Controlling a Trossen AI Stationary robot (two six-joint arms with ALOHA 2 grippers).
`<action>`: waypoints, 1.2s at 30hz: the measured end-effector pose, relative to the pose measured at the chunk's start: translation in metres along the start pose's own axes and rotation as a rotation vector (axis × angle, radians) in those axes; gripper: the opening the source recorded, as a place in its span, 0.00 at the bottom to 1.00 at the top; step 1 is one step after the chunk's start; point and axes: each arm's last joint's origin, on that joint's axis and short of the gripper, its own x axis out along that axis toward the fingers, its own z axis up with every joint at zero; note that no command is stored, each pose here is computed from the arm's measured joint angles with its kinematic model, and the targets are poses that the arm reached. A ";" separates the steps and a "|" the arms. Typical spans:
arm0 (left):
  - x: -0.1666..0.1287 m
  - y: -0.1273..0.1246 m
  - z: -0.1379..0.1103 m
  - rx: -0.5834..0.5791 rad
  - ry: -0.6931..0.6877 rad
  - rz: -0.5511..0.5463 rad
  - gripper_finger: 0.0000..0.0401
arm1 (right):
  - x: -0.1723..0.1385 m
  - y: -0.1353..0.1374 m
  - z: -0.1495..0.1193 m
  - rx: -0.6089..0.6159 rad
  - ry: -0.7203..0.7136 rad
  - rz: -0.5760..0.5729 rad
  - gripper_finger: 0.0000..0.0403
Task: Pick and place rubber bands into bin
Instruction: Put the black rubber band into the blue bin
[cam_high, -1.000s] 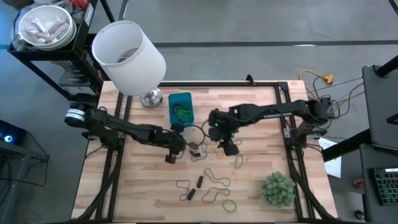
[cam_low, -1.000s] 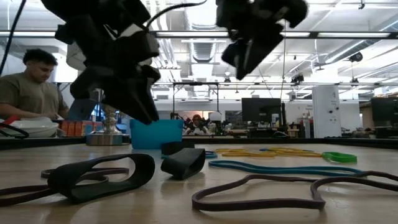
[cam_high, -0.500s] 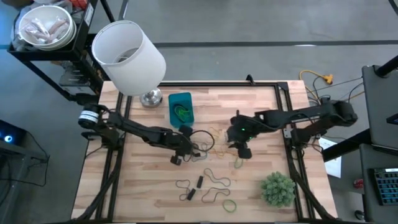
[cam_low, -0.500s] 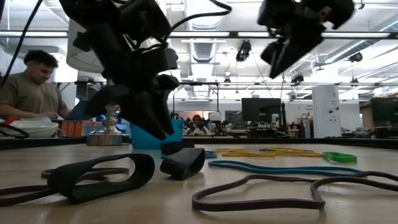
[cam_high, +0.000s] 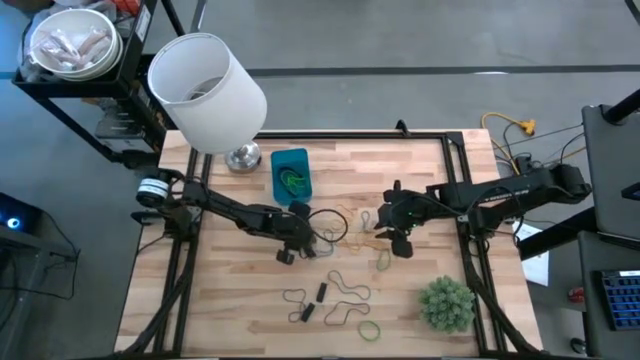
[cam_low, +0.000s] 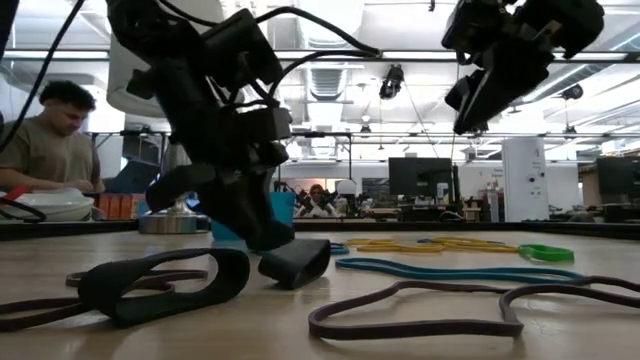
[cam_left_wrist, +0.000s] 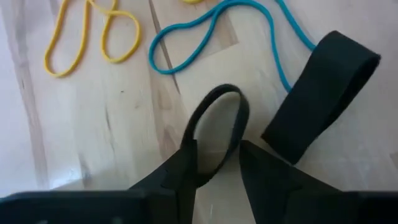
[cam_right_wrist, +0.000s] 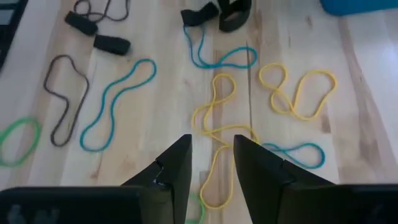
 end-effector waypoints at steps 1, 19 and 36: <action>0.000 0.000 0.000 -0.008 0.000 0.003 0.24 | 0.001 0.000 -0.001 -0.002 0.007 0.000 0.28; -0.036 0.016 0.012 -0.056 -0.060 0.216 0.00 | 0.006 -0.003 -0.008 -0.020 0.022 -0.072 0.21; -0.084 0.072 -0.012 -0.219 0.020 0.536 0.00 | 0.013 -0.004 -0.010 -0.032 -0.055 -0.063 0.17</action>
